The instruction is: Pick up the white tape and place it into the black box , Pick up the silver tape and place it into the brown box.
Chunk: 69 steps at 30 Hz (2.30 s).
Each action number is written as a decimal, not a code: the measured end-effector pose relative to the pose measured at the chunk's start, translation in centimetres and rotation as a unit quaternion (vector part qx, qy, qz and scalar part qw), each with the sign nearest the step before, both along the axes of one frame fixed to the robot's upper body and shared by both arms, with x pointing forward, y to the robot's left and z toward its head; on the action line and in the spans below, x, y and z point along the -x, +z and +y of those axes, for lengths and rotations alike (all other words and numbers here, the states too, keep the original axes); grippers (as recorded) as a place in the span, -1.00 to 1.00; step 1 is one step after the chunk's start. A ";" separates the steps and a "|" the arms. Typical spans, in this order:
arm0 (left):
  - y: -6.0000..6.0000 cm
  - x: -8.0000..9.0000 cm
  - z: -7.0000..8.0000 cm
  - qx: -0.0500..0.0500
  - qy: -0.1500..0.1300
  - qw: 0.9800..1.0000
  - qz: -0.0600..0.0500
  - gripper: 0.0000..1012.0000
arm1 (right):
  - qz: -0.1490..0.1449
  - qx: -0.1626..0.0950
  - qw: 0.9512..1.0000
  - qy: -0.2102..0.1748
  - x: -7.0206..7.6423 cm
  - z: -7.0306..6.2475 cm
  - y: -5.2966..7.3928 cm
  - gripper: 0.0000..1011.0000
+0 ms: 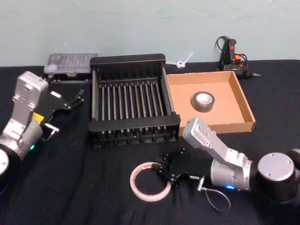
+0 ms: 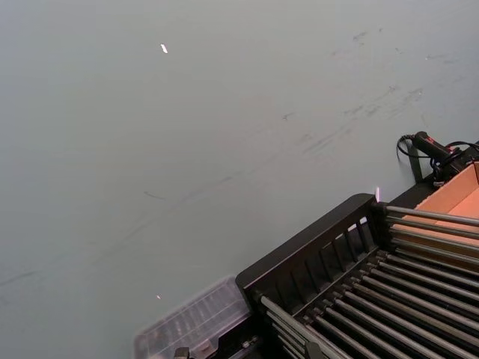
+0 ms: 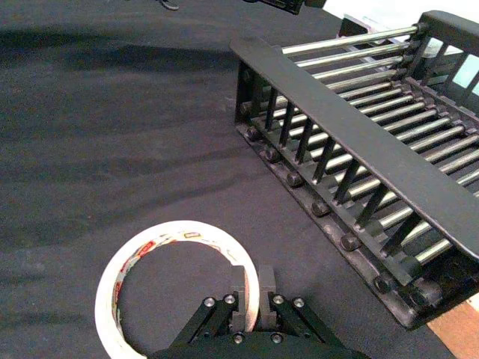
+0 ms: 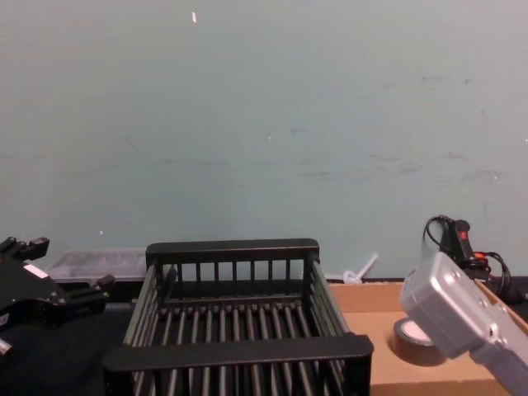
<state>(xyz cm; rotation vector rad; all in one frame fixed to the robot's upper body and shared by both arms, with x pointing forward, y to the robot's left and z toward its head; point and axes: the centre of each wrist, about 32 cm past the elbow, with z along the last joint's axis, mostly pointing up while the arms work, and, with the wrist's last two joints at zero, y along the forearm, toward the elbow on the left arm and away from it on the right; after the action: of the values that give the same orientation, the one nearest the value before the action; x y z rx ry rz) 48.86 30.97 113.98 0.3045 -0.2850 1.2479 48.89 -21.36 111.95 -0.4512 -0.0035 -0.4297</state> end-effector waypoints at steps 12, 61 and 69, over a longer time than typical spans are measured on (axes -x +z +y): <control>0.0 0.0 0.0 0.000 0.000 1.000 0.000 0.98 | 0.001 -0.001 1.000 0.000 0.0 0.0 0.0 -0.82; 0.0 0.0 0.0 0.000 0.000 1.000 0.000 0.98 | -0.095 -0.111 0.985 -0.091 -4.4 -1.6 7.6 -0.82; 0.0 0.0 0.0 0.000 0.000 1.000 0.000 0.98 | -0.099 -0.103 0.982 -0.126 -6.5 -0.5 8.1 -0.82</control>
<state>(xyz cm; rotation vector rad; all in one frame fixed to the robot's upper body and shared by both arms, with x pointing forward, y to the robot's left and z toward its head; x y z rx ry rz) 48.86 30.97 113.98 0.3045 -0.2850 1.2479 55.35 -21.90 120.03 -0.2028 -0.0942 -0.7157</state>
